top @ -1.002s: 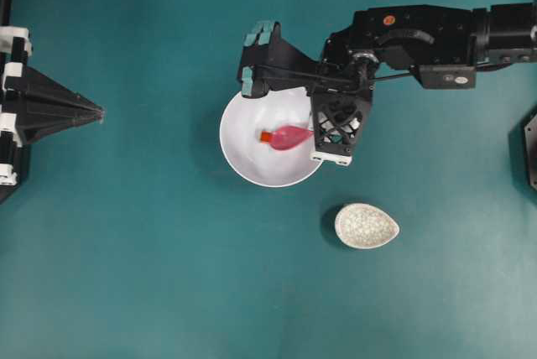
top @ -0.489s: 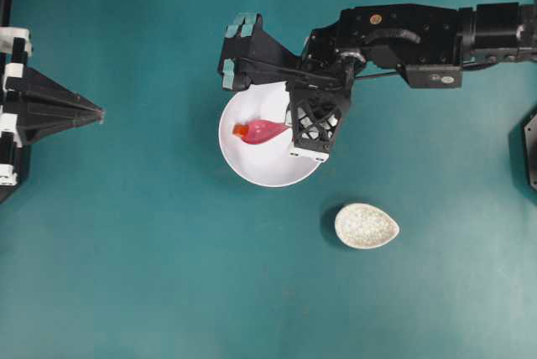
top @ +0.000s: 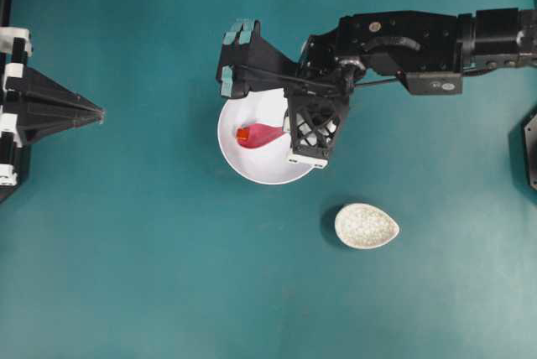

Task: Grip the spoon and scoop the red block from the bowl with right arm.
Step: 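Slide the spoon under the red cube toward the bowl's left side, then raise the spoon with the red cube on it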

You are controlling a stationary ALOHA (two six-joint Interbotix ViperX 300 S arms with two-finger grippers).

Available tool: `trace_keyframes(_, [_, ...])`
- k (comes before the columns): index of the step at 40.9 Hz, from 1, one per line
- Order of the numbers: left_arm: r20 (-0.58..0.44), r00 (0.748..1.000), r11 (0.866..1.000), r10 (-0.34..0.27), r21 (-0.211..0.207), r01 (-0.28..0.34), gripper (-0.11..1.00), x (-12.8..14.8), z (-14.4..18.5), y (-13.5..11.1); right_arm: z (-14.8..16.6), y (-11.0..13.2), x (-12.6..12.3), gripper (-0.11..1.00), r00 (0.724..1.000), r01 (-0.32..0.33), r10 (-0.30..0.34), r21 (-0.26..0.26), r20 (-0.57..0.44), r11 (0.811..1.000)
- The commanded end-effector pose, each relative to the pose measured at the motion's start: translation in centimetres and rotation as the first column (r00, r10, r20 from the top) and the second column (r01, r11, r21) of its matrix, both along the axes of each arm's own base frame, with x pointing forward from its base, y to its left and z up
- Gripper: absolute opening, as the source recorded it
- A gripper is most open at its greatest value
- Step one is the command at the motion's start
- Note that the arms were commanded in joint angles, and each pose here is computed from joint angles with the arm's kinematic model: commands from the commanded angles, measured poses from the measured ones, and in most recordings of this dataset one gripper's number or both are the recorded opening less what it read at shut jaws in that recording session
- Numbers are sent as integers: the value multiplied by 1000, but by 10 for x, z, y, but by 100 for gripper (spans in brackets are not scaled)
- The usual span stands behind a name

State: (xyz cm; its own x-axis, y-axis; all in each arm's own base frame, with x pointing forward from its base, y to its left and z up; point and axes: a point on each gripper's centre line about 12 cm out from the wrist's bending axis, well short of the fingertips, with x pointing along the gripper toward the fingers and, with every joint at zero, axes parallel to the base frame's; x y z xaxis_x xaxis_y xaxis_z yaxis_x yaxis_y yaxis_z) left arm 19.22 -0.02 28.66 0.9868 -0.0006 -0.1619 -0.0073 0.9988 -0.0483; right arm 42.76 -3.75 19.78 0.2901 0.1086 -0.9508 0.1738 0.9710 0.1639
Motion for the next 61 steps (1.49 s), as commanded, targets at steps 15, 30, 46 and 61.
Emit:
trace_keyframes(15, [28,1000,1000,0,3,0,1,2,11,0,11,12,-16,25,991,48,-48,0,124,999])
trace_keyframes(30, [26,1000,1000,-1,5,1,1,2,10,0,2,21,-48,25,976,117,-119,24,182,993])
trace_keyframes(46, [23,1000,1000,-3,18,2,1,2,9,0,1,19,-84,25,917,161,-156,17,368,987])
trace_keyframes(61, [23,1000,1000,-4,17,4,1,2,9,0,9,17,-89,25,874,162,-143,0,464,987])
